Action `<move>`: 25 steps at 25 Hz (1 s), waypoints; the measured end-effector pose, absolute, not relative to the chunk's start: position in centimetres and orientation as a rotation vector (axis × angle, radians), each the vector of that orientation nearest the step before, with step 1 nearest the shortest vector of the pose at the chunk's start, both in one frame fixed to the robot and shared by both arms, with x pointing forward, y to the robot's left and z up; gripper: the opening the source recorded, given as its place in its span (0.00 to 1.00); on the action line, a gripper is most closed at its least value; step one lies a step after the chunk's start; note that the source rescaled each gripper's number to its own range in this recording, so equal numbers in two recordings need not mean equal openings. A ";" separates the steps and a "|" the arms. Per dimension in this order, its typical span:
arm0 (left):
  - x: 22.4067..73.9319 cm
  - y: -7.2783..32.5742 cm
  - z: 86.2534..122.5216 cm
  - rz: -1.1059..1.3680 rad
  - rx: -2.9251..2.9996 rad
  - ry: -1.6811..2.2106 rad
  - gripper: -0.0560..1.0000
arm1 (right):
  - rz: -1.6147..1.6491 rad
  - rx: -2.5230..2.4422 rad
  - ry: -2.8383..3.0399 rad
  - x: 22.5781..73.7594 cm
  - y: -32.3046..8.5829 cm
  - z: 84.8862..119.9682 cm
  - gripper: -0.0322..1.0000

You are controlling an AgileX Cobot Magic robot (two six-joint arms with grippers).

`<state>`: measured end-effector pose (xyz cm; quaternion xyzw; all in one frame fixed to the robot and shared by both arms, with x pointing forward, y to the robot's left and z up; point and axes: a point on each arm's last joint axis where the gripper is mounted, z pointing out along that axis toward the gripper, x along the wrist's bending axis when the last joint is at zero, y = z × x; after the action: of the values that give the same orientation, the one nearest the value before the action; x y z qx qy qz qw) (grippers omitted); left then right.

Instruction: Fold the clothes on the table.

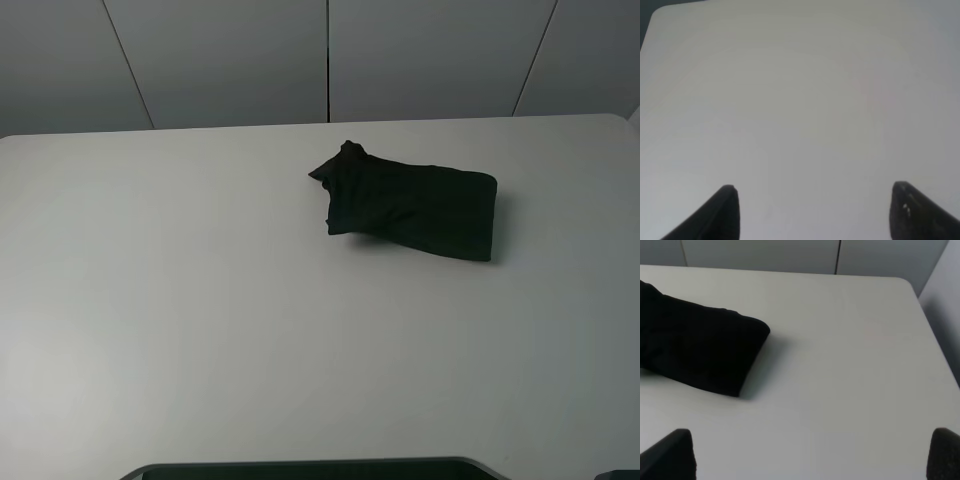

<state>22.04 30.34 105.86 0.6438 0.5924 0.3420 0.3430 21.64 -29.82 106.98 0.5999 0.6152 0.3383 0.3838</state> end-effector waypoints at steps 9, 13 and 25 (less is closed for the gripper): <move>22.4 30.2 106.0 0.911 1.634 1.495 0.98 | 0.874 1.541 1.576 23.0 -29.8 105.4 1.00; 22.8 30.2 105.9 0.922 1.611 1.484 0.98 | 0.880 1.538 1.574 23.1 -29.8 105.3 1.00; 23.1 30.2 105.3 0.899 1.592 1.511 0.98 | 0.884 1.536 1.569 23.1 -29.8 105.3 1.00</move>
<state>23.14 30.19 105.34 0.6220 0.5904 0.3514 0.3756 23.08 -29.75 105.32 0.6009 0.6137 0.3457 0.3778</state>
